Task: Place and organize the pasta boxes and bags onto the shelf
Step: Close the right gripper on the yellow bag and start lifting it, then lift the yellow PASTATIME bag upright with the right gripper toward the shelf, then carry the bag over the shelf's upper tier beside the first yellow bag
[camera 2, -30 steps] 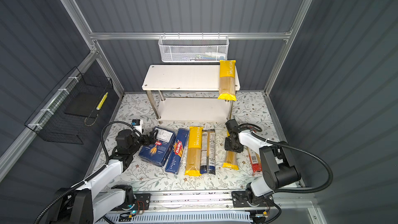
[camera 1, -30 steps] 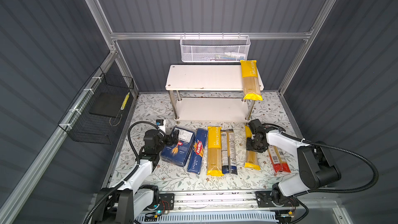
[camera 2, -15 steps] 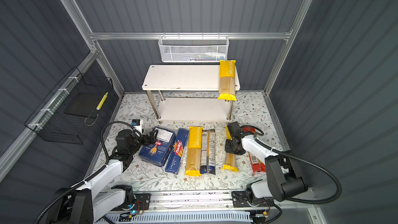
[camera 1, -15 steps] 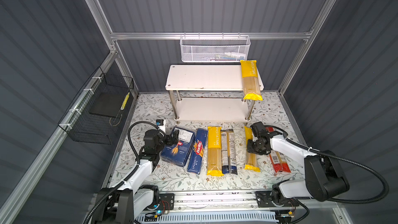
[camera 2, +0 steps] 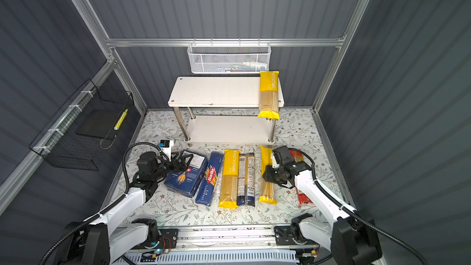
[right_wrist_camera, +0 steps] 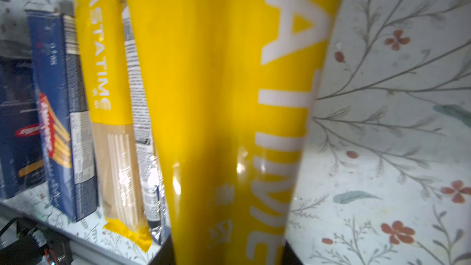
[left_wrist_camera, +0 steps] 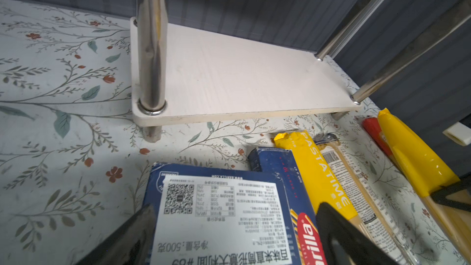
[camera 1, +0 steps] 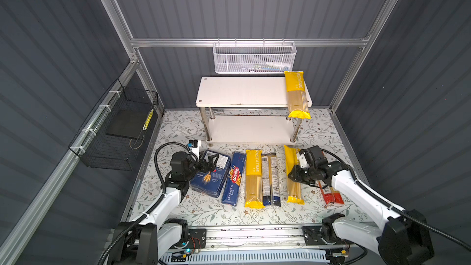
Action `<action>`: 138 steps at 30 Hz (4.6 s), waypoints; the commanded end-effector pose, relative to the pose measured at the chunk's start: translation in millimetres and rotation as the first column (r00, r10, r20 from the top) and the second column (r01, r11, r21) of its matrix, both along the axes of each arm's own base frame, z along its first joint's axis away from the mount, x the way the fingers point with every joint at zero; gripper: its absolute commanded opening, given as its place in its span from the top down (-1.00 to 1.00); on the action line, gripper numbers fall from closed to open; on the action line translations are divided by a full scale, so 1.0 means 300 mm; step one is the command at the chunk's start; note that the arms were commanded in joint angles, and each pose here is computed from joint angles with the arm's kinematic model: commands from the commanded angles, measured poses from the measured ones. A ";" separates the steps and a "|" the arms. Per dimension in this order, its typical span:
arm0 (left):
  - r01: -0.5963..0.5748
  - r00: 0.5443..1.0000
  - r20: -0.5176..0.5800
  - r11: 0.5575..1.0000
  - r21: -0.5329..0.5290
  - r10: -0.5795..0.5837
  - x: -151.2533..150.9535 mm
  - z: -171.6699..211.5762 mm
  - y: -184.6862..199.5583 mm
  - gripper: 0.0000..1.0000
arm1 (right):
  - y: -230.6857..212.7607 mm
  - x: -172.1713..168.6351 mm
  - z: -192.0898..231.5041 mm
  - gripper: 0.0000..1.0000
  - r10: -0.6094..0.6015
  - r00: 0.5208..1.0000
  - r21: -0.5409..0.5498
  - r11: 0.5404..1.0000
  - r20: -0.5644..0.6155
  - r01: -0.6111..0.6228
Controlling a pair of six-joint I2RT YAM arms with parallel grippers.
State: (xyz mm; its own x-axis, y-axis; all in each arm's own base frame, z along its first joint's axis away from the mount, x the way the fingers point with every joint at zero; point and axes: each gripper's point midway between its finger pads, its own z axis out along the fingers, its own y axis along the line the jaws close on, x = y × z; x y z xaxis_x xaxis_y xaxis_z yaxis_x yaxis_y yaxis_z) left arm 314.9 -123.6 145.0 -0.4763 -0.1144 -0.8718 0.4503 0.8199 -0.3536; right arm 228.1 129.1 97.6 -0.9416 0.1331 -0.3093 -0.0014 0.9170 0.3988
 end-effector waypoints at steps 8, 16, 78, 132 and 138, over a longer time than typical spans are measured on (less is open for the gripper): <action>0.021 1.000 0.010 0.999 0.035 -0.022 -0.003 -0.007 -0.015 -0.99 | 0.271 -0.020 0.429 0.90 0.218 0.909 0.197 0.933 0.356 -0.301; 0.034 0.999 -0.007 0.999 0.031 -0.033 0.007 -0.018 -0.024 -0.99 | 0.353 -0.048 0.555 0.95 0.280 0.873 0.177 0.911 0.399 -0.373; 0.013 1.000 -0.006 0.999 0.030 -0.013 0.009 -0.019 -0.015 -0.99 | 0.377 0.491 1.312 1.00 0.140 0.645 0.058 0.959 0.751 -0.276; 0.018 1.000 -0.010 0.999 0.027 -0.018 0.011 -0.021 -0.018 -0.99 | 0.304 0.775 1.187 0.43 -0.037 0.731 0.180 0.976 0.682 -0.118; 0.016 1.000 -0.014 0.999 0.028 -0.015 0.011 -0.024 -0.017 -0.99 | 0.284 0.767 1.203 0.25 -0.060 0.714 0.182 0.979 0.697 -0.095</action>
State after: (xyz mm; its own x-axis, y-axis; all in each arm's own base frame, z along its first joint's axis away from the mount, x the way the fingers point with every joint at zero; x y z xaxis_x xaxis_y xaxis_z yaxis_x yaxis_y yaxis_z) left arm 315.8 -124.5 132.4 -0.4992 -0.0945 -0.8613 0.4383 0.8299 -0.3451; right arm 454.7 226.4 415.1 -0.6046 0.1959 -0.7721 -0.3334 0.8180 0.4687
